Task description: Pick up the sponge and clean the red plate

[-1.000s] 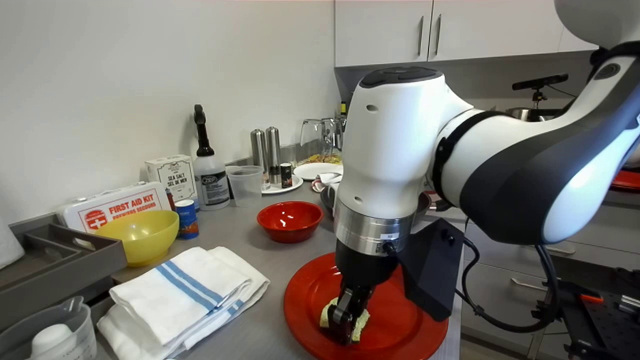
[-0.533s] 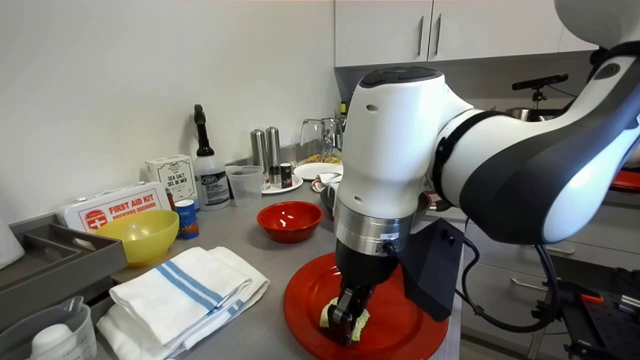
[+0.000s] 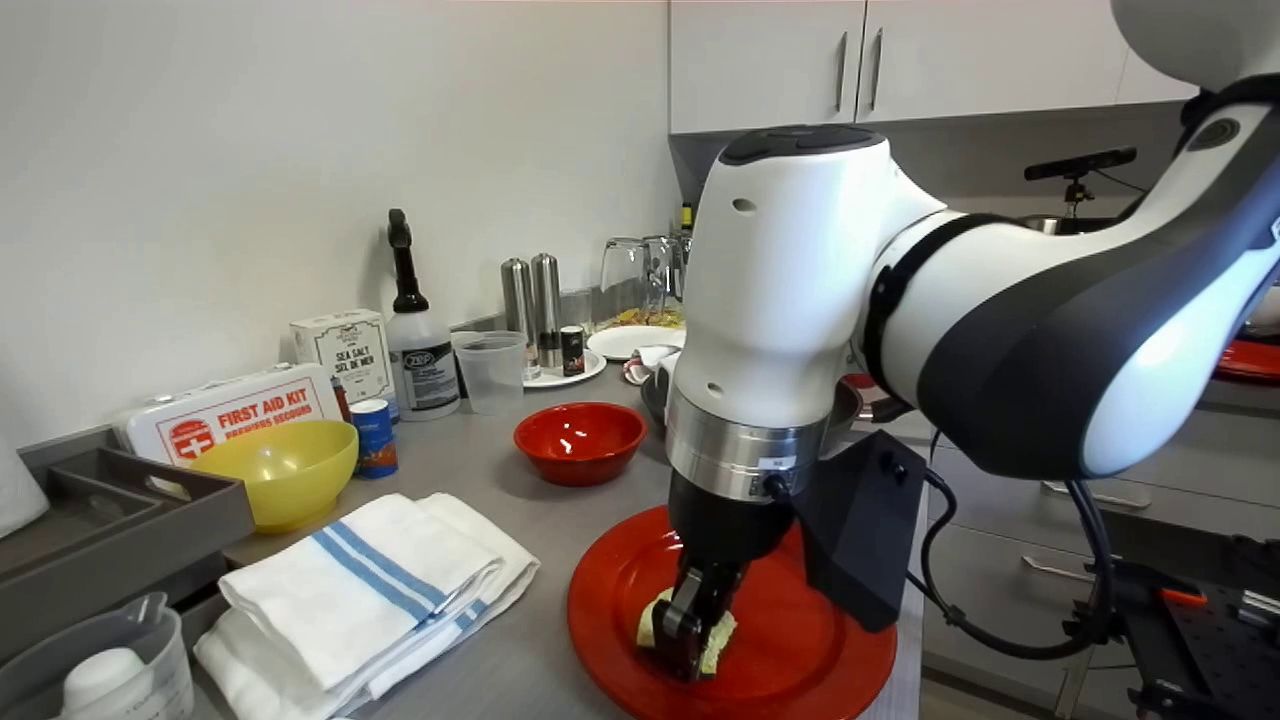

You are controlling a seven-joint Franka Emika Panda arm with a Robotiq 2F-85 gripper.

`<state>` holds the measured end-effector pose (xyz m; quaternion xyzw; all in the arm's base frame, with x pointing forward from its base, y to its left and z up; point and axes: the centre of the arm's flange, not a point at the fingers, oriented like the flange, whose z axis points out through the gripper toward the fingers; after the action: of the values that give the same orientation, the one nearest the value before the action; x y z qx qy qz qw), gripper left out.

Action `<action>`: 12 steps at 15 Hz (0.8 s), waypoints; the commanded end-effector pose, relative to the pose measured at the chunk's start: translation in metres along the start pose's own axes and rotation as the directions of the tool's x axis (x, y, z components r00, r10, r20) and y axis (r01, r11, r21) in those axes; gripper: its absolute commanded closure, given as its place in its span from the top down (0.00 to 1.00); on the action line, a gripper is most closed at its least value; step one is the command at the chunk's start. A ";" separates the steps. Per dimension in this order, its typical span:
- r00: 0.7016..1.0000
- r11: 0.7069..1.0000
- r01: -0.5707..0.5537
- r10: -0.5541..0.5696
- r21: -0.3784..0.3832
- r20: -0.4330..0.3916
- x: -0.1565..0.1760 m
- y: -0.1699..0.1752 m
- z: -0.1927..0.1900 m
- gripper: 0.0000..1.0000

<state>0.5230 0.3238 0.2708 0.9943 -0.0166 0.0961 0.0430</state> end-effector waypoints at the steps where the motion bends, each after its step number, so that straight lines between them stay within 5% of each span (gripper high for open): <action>1: 1.000 1.000 -0.017 0.017 -0.008 -0.003 0.003 0.003 -0.004 0.27; 12: 0.998 0.997 -0.068 0.069 -0.043 0.010 0.011 0.033 0.012 0.27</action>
<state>0.5347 0.2996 0.2668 0.9935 -0.0369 0.0946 0.0522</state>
